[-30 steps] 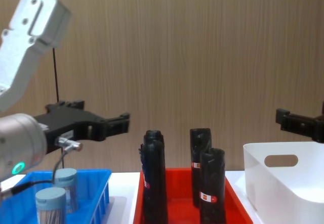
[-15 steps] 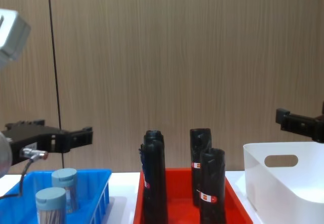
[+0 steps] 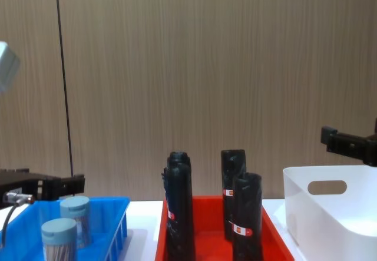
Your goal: Pick the cotton swabs from the blue box and place them into the white box.
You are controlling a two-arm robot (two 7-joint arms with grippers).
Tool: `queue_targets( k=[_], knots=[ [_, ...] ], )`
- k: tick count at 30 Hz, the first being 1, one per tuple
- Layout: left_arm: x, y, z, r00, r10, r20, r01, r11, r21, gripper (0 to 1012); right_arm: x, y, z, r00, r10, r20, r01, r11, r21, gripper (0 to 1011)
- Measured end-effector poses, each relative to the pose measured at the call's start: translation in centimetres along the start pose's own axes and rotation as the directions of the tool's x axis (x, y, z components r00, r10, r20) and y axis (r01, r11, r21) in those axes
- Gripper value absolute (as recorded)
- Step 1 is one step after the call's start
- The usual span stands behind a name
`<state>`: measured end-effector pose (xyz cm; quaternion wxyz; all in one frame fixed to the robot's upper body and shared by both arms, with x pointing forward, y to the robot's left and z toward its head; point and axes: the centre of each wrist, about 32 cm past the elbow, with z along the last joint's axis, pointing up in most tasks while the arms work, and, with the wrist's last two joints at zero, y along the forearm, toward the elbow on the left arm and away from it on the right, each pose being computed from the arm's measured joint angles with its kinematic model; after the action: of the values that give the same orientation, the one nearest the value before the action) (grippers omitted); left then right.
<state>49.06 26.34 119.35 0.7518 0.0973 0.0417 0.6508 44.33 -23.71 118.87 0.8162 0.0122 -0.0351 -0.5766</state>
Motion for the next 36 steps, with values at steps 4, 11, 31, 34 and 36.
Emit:
queue_targets(
  k=[4,11,31,34,36],
  knots=[
    [0.37,-0.46,0.01,1.0000,-0.001,-0.003,0.001,0.9995,0.033,1004,0.0,0.0,0.0,1.000,0.000,0.000,0.000,1.000,0.000,1002],
    [0.96,-1.36,-0.15,0.9999,-0.002,-0.015,0.003,0.9966,0.083,1004,0.0,0.0,0.0,1.000,0.000,0.000,0.000,1.000,0.000,1002],
    [2.71,-4.42,-1.17,0.9955,0.004,-0.095,0.014,0.9836,0.180,1004,0.0,0.0,0.0,1.000,0.000,0.000,0.000,1.000,0.000,1002],
    [2.93,-4.88,-1.32,0.9944,-0.002,-0.106,0.022,0.9819,0.188,1004,0.0,0.0,0.0,1.000,0.000,0.000,0.000,1.000,0.000,1002],
    [3.00,-5.07,-1.38,0.9939,-0.006,-0.110,0.027,0.9812,0.191,1004,0.0,0.0,0.0,1.000,0.000,0.000,0.000,1.000,0.000,1002]
  ],
)
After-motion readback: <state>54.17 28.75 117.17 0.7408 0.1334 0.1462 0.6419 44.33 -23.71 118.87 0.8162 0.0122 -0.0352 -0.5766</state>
